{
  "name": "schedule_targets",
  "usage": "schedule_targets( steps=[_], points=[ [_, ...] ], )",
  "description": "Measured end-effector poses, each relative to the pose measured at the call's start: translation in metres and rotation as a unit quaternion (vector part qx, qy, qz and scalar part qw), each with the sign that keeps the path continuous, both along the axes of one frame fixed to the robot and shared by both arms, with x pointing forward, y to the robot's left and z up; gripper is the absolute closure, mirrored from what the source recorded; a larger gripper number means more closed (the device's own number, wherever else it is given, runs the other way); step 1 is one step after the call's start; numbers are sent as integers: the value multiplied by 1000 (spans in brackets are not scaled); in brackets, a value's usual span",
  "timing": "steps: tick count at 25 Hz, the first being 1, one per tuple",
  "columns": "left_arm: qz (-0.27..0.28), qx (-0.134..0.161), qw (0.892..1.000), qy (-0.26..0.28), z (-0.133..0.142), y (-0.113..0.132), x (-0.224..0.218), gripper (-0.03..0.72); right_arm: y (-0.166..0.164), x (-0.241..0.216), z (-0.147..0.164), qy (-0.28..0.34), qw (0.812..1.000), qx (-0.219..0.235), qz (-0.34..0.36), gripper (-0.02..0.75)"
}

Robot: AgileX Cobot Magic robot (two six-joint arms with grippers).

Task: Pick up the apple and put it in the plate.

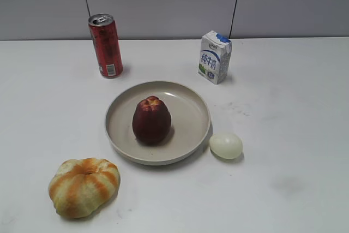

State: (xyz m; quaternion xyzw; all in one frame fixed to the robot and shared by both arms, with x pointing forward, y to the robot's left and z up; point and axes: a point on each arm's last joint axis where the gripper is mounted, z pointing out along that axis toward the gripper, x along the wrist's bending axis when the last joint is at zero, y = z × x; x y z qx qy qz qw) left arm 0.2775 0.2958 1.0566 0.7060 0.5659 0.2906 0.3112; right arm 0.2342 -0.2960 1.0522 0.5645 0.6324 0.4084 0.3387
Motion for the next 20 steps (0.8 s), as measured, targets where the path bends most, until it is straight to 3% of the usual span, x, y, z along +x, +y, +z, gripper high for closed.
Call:
schedule_targets(
  steps=[13, 20],
  points=[
    [2, 8, 1000, 16, -6, 1, 0, 97, 0, 0, 0, 0, 1000, 0, 0, 153],
    [21, 0, 999, -42, -3, 4, -18, 98, 0, 0, 0, 0, 1000, 0, 0, 153]
  ],
)
